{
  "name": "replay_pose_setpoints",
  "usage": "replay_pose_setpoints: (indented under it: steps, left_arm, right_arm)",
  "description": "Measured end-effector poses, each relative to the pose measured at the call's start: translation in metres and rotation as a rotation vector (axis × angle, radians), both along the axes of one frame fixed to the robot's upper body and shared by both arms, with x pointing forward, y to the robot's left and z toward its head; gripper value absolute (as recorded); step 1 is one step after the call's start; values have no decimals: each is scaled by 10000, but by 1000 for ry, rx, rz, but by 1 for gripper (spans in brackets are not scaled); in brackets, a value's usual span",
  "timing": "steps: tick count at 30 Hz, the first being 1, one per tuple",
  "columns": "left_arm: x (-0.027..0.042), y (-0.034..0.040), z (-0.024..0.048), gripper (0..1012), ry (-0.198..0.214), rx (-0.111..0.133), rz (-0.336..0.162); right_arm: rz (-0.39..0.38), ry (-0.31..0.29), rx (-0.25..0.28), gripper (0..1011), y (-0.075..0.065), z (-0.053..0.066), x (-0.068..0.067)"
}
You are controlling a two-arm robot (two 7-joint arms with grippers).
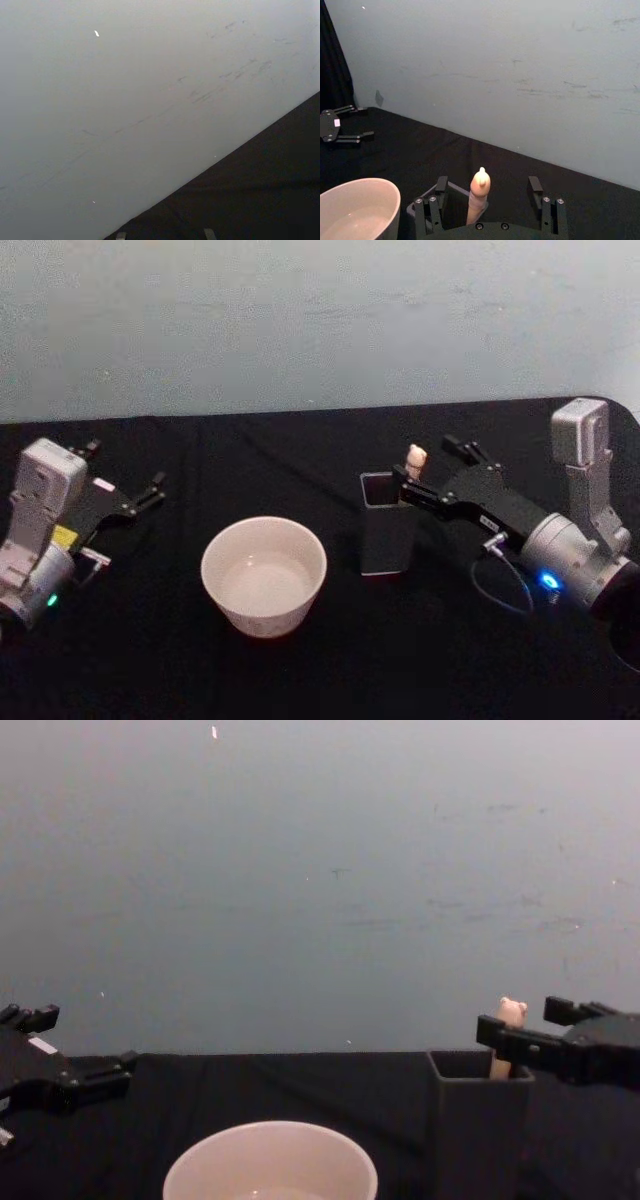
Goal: Pick up the stirring spoon with one hand, stir inside the cup, then place it back in its original position.
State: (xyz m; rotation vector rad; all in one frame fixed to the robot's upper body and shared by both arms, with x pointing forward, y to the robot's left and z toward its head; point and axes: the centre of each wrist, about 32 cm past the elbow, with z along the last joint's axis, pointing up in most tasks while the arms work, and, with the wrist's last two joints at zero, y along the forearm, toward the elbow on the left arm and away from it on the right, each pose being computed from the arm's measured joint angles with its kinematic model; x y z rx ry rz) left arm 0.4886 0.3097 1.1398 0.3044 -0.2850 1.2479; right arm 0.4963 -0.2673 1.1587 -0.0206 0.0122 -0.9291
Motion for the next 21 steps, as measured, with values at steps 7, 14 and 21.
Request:
replay_pose_setpoints:
  steps: [7, 14, 21]
  left_arm:
    - [0, 0, 0, 1001, 0, 0, 0]
    - [0, 0, 0, 1001, 0, 0, 0]
    - [0, 0, 0, 1002, 0, 0, 0]
  right_arm:
    - [8, 18, 4, 1002, 35, 7, 63]
    - [8, 25, 10, 1002, 47, 6, 98]
    - [7, 30, 12, 1002, 47, 9, 110]
